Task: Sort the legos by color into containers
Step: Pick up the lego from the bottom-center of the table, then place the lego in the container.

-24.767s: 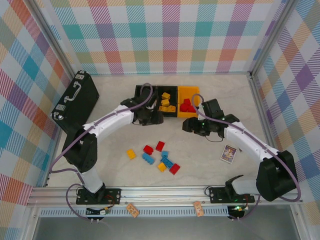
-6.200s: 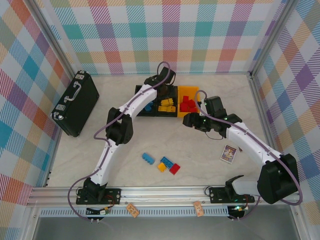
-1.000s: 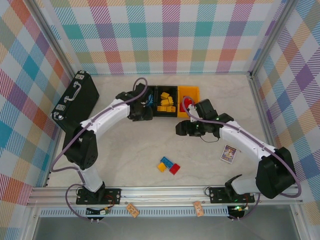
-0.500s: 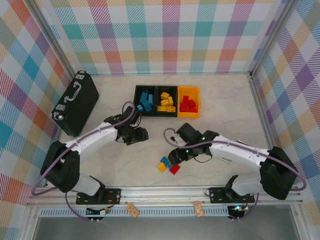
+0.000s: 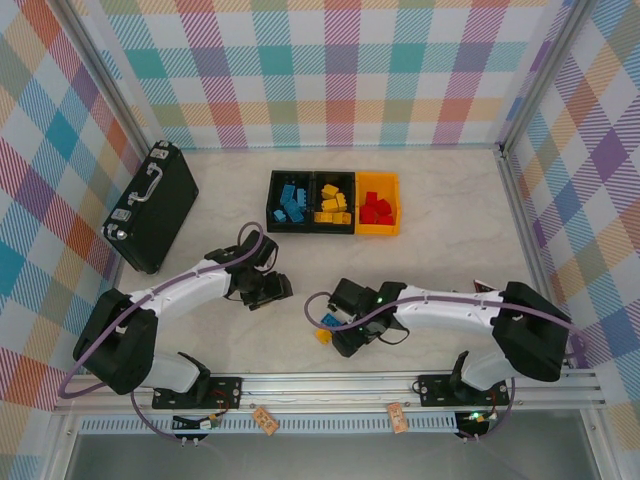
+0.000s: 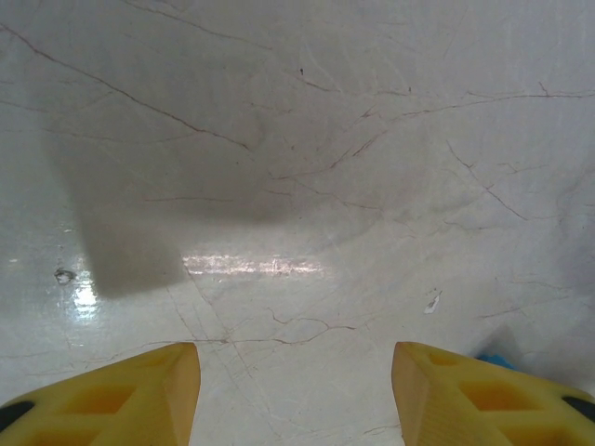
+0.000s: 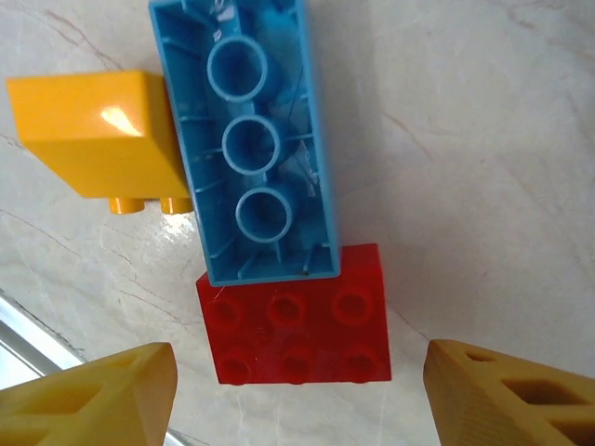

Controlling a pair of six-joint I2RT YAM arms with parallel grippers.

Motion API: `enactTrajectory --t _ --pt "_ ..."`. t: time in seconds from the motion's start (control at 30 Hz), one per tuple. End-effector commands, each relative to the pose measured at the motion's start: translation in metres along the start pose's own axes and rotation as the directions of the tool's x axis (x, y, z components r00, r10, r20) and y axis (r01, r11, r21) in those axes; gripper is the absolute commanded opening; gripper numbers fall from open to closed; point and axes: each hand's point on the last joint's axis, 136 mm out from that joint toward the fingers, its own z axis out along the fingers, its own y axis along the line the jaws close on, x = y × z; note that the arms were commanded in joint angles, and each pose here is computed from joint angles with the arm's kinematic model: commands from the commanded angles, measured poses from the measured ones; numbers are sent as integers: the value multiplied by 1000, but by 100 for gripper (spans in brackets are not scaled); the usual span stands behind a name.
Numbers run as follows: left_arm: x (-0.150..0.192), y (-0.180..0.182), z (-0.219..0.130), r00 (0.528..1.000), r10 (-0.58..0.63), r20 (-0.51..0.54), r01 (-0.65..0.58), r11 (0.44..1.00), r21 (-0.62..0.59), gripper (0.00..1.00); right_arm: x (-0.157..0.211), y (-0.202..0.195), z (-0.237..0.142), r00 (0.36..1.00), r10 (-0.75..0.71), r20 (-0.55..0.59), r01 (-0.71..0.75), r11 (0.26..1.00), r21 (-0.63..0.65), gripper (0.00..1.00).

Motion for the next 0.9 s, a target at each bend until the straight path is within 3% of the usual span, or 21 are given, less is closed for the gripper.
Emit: enactTrajectory --t 0.0,0.23,0.53,0.73,0.87 --pt "7 3 7 1000 -16 -18 16 1000 -2 56 3 2 5 1000 -2 -8 2 1000 10 71" --pt "10 8 16 999 -39 -31 39 999 -9 56 3 -3 14 1000 0 -21 1 998 58 67" --pt "6 0 14 999 -34 -23 34 999 7 56 -10 -9 -3 999 4 36 -8 995 104 52" --pt "-5 -20 6 999 -26 19 24 997 77 56 -31 -32 -40 979 145 140 -155 986 62 51" --pt "-16 -39 -2 997 -22 69 12 990 137 56 -56 -63 -71 928 293 230 -299 954 -10 51"
